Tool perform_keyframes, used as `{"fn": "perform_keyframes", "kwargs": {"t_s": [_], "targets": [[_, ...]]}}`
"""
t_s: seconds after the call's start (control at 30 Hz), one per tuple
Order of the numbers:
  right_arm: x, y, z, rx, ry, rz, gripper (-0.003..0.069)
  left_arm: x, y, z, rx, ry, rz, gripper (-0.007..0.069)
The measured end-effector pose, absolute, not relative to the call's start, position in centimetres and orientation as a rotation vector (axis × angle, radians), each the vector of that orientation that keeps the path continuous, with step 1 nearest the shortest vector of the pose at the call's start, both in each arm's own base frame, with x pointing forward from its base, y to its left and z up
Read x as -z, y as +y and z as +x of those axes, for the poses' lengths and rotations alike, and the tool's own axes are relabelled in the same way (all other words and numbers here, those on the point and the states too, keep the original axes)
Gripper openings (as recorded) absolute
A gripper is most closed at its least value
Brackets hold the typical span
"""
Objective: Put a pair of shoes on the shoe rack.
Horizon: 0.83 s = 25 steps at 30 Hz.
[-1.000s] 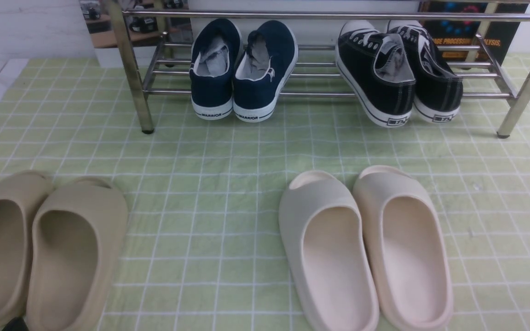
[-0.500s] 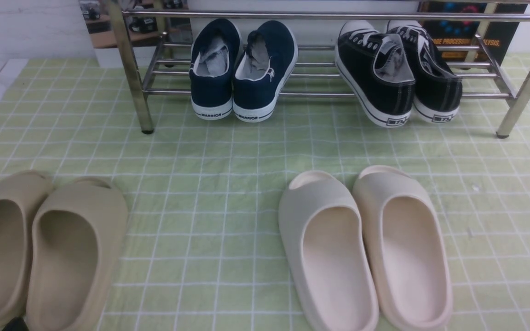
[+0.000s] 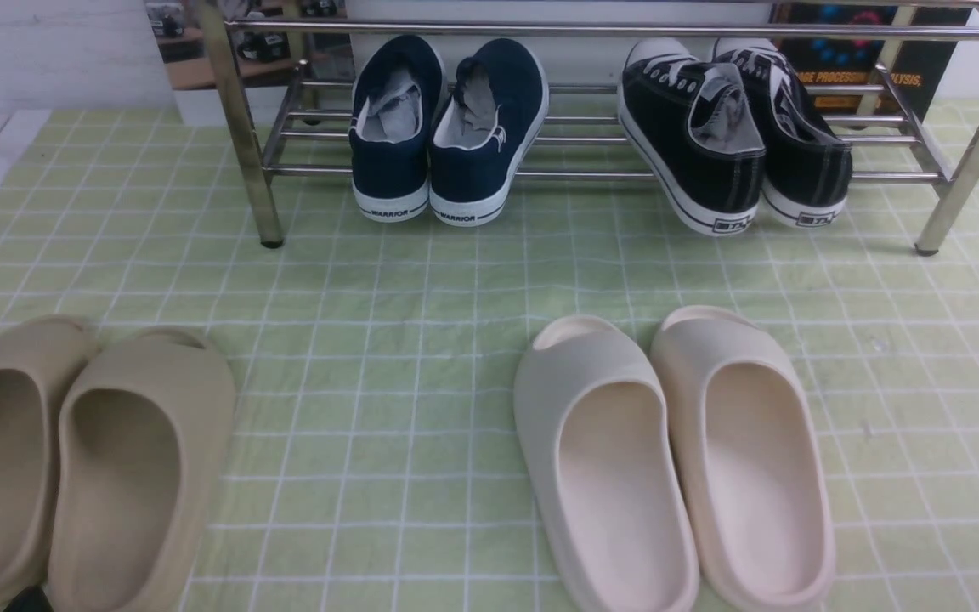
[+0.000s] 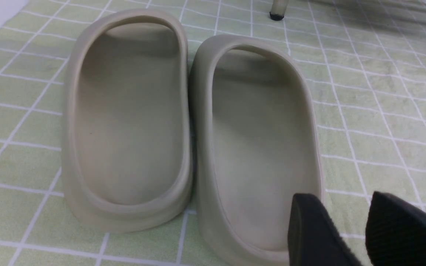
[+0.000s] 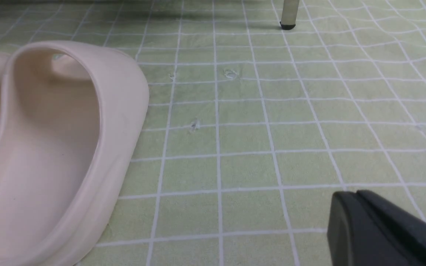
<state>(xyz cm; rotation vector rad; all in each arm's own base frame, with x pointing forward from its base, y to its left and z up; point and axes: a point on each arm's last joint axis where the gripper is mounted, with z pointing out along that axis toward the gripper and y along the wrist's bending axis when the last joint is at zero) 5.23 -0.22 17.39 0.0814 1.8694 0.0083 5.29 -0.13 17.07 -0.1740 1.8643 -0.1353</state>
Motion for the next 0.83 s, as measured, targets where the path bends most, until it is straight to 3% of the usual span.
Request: {"fn": "perform_keyframes", "kwargs": {"t_s": [0.83], "targets": [[-17.39, -0.22, 5.23, -0.008, 1.869, 0.081, 0.0059, -17.07, -0.13, 5.29, 0.135, 1.864, -0.174, 0.0238]]}}
